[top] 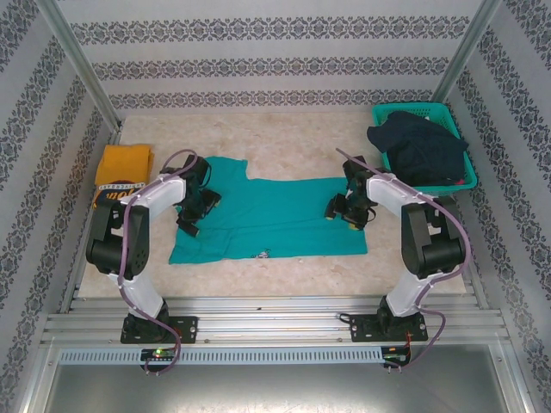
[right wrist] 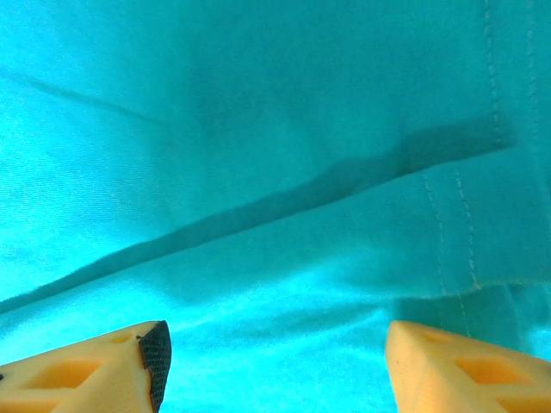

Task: Fold and stack the t-shirts

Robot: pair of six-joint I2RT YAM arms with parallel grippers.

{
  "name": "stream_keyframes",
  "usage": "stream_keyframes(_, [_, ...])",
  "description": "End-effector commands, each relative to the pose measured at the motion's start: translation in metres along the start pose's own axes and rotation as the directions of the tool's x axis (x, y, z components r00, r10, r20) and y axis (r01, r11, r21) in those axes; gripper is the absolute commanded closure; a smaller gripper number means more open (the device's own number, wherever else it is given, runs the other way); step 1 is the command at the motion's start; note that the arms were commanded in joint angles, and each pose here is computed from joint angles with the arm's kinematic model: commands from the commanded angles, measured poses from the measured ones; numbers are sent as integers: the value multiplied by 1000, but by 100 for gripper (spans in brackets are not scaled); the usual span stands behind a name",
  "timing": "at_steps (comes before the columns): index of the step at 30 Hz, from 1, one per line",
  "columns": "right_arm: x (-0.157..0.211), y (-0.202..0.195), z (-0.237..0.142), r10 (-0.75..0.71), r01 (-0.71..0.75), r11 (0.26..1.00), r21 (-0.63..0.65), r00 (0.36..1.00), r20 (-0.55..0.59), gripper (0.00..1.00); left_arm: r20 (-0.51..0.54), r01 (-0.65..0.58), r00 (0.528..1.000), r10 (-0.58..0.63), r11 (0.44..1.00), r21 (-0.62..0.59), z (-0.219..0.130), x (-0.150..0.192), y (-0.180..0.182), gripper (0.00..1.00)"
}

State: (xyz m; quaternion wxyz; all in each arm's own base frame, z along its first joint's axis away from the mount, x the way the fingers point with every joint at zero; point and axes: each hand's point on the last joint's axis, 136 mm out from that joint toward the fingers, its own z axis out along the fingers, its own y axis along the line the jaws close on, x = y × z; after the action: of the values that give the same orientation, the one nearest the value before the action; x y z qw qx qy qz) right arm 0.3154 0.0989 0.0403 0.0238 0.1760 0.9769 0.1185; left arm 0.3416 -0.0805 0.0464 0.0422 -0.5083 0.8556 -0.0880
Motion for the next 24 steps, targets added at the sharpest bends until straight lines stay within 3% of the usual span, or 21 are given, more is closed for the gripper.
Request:
stream_keyframes(1, [-26,23,-33,-44,49,998,-46,994,103,33,65,-53,997,50,998,38,-15,-20,-29,0])
stream_keyframes(5, [-45,38,-39,-46,57,995,-82,991,128,33,100,-29,995,23,997,66,-8,-51,-65,3])
stream_keyframes(7, [-49,42,-37,-43,54,995,-87,991,126,33,114,-21,993,15,998,53,-4,-67,-79,11])
stream_keyframes(9, [-53,44,-37,-40,53,994,-92,990,132,33,127,-9,992,4,999,42,0,-81,-92,25])
stream_keyframes(17, [-66,43,-40,-22,35,995,-89,989,145,33,129,44,991,-38,998,-41,19,-106,-115,47])
stream_keyframes(24, [-79,42,-38,-4,17,995,-94,989,145,33,125,56,991,-48,997,-62,32,-119,-129,50])
